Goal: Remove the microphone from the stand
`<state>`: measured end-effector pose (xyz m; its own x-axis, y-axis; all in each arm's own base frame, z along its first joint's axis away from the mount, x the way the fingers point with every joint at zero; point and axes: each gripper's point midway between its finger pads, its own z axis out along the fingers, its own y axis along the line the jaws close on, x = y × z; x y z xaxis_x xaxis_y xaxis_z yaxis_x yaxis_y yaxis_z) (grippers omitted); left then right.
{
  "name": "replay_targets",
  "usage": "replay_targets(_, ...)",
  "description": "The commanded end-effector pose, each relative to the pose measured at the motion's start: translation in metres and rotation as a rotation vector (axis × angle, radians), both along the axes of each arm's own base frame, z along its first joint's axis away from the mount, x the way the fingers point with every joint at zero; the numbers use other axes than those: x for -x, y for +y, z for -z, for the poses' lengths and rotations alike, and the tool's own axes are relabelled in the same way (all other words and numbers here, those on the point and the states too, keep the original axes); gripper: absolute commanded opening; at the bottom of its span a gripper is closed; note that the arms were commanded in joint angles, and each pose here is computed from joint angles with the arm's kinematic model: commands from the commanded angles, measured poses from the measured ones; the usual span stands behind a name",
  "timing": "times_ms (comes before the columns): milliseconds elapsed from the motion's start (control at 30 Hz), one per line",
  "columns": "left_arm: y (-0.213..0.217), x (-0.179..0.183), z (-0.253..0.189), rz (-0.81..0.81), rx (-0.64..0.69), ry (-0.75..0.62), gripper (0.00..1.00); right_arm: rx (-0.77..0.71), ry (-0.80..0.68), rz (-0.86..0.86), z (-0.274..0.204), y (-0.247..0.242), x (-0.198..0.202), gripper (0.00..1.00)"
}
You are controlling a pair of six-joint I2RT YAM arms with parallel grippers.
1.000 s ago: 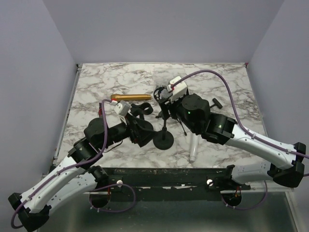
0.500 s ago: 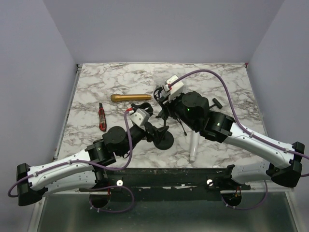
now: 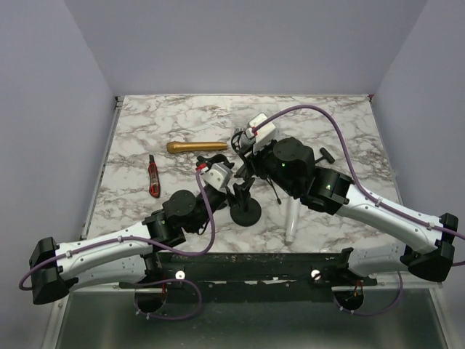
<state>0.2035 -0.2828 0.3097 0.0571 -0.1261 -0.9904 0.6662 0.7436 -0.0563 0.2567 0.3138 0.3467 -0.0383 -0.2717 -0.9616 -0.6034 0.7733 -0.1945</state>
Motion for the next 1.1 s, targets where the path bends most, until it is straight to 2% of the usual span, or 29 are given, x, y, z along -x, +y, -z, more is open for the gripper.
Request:
replay_targets(0, 0.003, -0.012, -0.008, -0.083, 0.036, -0.019, 0.65, -0.052, -0.034, -0.023, -0.023, 0.004, 0.002, 0.06)
replay_targets(133, -0.001, -0.018, -0.003, -0.11, 0.025, -0.015, 0.66, -0.065, -0.035, -0.028, -0.026, 0.004, 0.003, 0.06)
replay_targets(367, 0.005, -0.028, 0.002, -0.202, 0.04, -0.012, 0.8, -0.065, -0.027, -0.031, -0.023, 0.005, 0.004, 0.06)
replay_targets(533, 0.003, -0.03, 0.0, -0.209, 0.057, -0.014, 0.8, -0.067, -0.021, -0.038, -0.022, 0.007, 0.004, 0.05)
replay_targets(600, 0.001, -0.029, 0.0, -0.2, 0.034, -0.037, 0.72, -0.073, -0.019, -0.041, -0.023, 0.008, 0.005, 0.03)
replay_targets(733, -0.005, -0.021, -0.002, -0.139, 0.034, -0.063, 0.45, -0.082, -0.016, -0.048, -0.025, 0.009, 0.006, 0.02)
replay_targets(900, -0.013, -0.009, 0.006, -0.047, -0.012, -0.066, 0.18, -0.089, -0.012, -0.064, -0.026, 0.012, 0.007, 0.01)
replay_targets(967, -0.014, -0.005, 0.011, -0.02, -0.022, -0.059, 0.01, -0.093, -0.012, -0.068, -0.026, 0.013, 0.008, 0.0)
replay_targets(1067, -0.012, -0.002, 0.022, -0.007, -0.034, -0.036, 0.0, -0.109, -0.022, -0.058, -0.032, 0.012, 0.006, 0.01)
